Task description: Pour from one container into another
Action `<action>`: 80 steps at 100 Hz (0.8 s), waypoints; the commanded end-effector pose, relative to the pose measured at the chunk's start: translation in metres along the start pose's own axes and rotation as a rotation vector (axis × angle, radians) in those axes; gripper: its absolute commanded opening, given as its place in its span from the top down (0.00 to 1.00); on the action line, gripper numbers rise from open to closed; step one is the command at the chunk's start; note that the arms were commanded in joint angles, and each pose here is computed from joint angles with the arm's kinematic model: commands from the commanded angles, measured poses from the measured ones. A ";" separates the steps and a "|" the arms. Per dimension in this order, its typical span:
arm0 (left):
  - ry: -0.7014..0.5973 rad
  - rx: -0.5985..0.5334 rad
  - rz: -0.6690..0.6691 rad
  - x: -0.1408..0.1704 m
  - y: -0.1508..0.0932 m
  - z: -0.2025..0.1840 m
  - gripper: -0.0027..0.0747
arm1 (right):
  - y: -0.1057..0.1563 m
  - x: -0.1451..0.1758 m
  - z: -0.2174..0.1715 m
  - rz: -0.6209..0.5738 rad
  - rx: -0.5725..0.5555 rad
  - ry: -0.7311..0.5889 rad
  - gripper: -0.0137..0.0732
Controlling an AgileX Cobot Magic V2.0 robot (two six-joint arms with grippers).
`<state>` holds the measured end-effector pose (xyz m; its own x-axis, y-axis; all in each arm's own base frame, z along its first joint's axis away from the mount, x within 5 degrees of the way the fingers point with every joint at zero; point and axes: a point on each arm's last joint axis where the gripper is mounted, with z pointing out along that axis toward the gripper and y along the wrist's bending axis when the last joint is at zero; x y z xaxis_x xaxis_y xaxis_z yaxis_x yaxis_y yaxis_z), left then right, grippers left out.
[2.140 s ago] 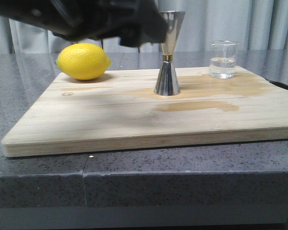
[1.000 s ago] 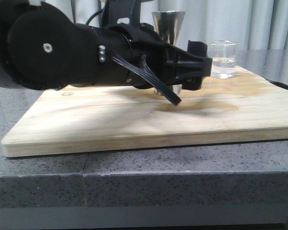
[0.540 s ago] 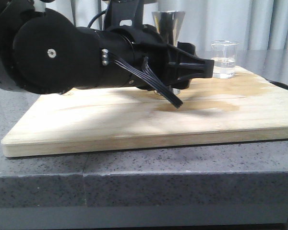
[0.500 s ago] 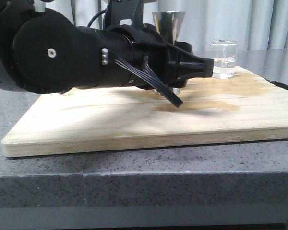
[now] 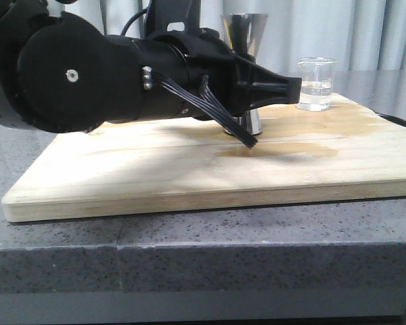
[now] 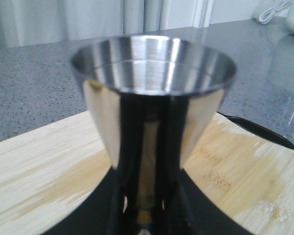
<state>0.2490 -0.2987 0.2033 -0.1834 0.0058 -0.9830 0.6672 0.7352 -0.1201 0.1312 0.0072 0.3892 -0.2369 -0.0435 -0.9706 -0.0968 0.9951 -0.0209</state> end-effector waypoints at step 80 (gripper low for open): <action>-0.245 0.121 -0.016 -0.138 -0.019 -0.086 0.99 | 0.029 0.058 0.144 -0.031 -0.068 0.043 0.30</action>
<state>0.2056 -0.2606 0.3209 -0.1201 -0.0680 -0.9904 0.7388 0.6602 -0.1350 0.2458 0.0424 0.2876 -0.4078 -0.0673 -0.9106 -0.1758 0.9844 0.0060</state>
